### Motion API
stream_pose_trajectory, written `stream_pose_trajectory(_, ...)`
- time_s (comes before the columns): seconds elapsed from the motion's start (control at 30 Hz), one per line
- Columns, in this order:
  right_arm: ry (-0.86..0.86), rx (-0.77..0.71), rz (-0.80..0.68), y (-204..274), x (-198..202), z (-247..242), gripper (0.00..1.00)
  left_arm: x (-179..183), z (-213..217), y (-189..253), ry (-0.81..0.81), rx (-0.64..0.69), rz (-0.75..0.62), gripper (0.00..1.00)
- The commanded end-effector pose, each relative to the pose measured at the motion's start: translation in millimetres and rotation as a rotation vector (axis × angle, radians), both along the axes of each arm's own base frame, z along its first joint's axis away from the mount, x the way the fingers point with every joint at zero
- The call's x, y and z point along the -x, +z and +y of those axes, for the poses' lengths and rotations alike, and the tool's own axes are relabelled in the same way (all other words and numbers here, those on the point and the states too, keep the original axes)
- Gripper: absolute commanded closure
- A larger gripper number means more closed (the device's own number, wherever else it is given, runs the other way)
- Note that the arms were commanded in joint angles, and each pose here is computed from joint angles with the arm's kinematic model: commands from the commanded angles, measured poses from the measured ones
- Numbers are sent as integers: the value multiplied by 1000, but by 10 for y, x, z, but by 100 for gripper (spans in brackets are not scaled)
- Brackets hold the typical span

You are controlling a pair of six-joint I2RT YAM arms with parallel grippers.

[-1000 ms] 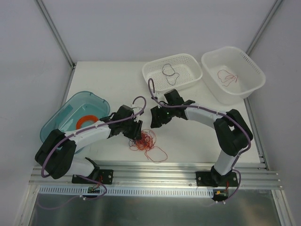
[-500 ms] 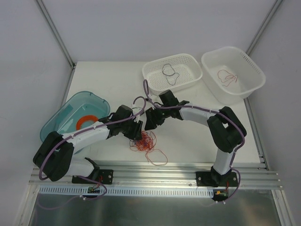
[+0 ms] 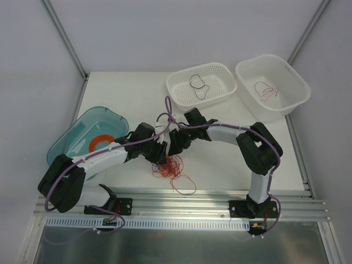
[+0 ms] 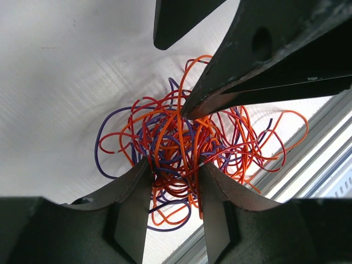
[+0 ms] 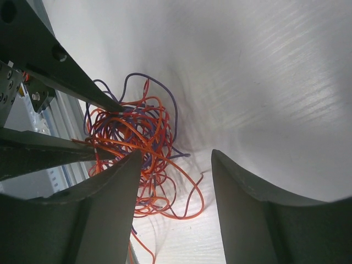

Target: Untangle the cables

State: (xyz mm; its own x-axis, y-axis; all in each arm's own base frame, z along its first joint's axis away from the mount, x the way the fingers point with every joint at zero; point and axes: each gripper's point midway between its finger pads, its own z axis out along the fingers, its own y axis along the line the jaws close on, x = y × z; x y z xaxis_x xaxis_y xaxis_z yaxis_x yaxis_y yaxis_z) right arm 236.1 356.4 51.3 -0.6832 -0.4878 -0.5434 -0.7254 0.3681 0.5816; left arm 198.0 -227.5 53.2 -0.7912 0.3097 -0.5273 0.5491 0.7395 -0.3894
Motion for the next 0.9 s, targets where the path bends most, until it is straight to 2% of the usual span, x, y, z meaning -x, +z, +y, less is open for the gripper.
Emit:
stream_pose_trajectory(0.0,63,-97,-42,197,-31,187,43,9,-81,141,-54,45,-46,63)
stream_pose_trajectory(0.17,89,-119,-29,235,12,204,39,11,-70,118,-58,38,-47,63)
stream_pose_trajectory(0.3,124,-148,-2,273,86,226,31,14,-74,114,-65,39,-45,63)
stream_pose_trajectory(0.37,126,-146,2,271,93,221,31,10,-75,119,-69,40,-50,63)
stream_pose_trajectory(0.47,121,-136,-3,244,83,203,37,4,-72,121,-69,37,-54,63)
stream_pose_trajectory(0.53,122,-136,-1,249,88,201,47,-4,-72,129,-67,37,-58,63)
stream_pose_trajectory(0.57,122,-134,-4,246,89,203,60,-13,-70,129,-63,35,-60,63)
stream_pose_trajectory(0.67,111,-127,-19,262,72,182,82,-20,-57,109,-58,26,-59,63)
stream_pose_trajectory(0.8,88,-120,-55,346,20,141,98,-49,-32,84,-35,8,-62,62)
stream_pose_trajectory(0.87,72,-121,-74,428,-7,117,99,-73,-19,84,-15,2,-63,59)
